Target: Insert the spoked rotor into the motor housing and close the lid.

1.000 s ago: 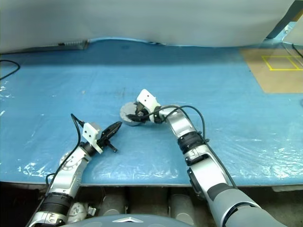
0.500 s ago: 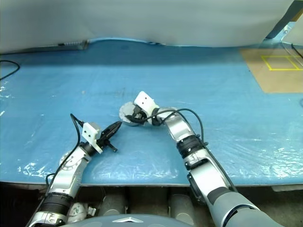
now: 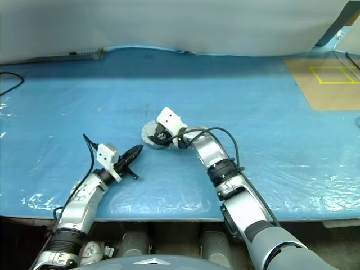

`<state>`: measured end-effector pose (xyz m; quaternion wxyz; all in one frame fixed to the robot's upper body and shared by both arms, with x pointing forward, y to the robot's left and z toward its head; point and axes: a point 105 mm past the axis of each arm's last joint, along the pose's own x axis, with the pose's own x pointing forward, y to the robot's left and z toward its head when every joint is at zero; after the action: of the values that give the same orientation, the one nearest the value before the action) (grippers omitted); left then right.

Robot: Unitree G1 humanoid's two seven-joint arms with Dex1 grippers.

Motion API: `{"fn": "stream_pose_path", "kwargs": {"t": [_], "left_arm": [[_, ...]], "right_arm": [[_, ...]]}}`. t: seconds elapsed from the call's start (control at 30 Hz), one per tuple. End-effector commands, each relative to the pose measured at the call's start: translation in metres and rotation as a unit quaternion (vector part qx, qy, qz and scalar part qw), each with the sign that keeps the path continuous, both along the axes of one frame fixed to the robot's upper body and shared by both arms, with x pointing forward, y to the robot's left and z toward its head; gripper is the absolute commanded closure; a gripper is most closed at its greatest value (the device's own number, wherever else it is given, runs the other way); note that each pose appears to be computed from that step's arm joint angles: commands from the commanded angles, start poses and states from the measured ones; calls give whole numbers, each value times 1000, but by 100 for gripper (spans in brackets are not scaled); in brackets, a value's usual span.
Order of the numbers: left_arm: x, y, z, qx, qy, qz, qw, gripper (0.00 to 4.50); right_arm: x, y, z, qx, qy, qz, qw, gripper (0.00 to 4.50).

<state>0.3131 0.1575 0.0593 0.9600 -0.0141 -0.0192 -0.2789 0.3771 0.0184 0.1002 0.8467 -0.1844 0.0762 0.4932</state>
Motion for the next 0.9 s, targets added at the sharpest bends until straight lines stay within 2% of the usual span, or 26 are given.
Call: {"fn": "stream_pose_path", "kwargs": {"t": [0.03,0.1,0.2,0.33,0.47,0.9], "left_arm": [[17,18,36,-63,-14,37,997,450],[24,24,43,-94,3,44,995,450],[37,23,47,-137,68,35,988,450],[41,8,56,-223,151,-19,963,450],[46,0,62,-268,178,-39,946,450],[54,-18,33,-212,217,-13,953,450]], "right_arm": [[0,-5,-12,-24,13,-8,1000,155],[0,-5,-12,-24,14,-8,1000,155],[0,-5,-13,-24,15,-9,1000,155],[1,-4,-13,-24,15,-10,1000,155],[1,-4,-14,-26,14,-11,1000,155],[3,-4,-13,-25,10,-13,1000,155]]}}
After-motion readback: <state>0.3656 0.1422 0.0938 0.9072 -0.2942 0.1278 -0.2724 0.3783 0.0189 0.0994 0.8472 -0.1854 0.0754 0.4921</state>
